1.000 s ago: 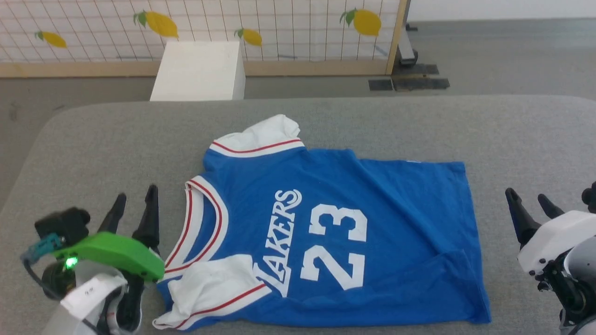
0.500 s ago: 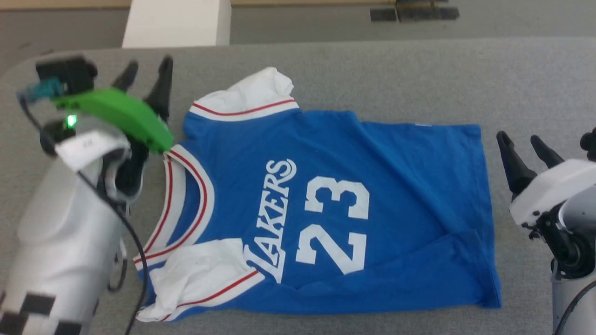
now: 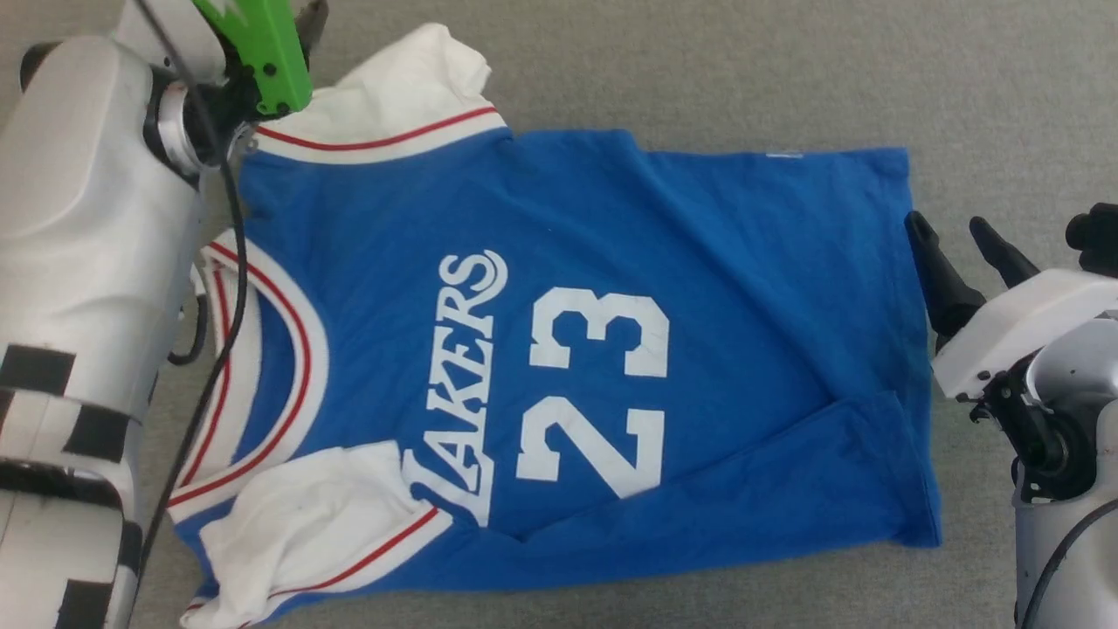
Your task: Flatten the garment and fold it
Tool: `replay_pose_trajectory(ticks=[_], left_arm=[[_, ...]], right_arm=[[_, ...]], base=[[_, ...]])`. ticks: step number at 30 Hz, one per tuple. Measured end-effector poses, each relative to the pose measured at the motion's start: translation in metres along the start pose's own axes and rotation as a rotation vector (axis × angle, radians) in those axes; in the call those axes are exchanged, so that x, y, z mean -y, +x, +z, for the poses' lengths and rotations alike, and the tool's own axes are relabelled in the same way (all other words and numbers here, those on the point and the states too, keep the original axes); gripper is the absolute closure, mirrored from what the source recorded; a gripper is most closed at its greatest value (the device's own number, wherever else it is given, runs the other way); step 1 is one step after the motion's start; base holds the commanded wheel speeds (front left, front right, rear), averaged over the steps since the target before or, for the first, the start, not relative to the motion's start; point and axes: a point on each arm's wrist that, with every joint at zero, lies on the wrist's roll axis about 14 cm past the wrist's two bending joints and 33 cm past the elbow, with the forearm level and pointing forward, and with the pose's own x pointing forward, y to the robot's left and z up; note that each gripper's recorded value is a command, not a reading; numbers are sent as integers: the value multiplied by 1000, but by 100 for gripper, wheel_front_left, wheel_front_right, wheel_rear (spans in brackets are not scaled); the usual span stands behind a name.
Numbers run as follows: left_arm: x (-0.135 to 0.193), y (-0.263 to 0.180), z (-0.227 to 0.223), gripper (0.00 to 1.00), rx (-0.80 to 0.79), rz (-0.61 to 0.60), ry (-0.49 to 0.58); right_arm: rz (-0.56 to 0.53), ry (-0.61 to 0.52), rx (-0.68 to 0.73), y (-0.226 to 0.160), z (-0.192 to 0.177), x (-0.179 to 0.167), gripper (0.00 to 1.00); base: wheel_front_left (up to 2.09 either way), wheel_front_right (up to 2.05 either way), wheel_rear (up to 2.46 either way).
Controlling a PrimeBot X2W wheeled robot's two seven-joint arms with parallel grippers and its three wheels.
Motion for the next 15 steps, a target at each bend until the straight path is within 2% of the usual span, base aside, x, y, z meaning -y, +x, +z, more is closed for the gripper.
replay_pose_trajectory(ticks=[8, 15], left_arm=[[4, 31, -61, 0, -352, 32, 62], [4, 42, -74, 0, -436, 43, 100]], right_arm=[[-70, -2, -34, 0, -13, 25, 0], [-98, -5, -55, 3, -22, 35, 0]], base=[[0, 0, 0], [0, 0, 0]])
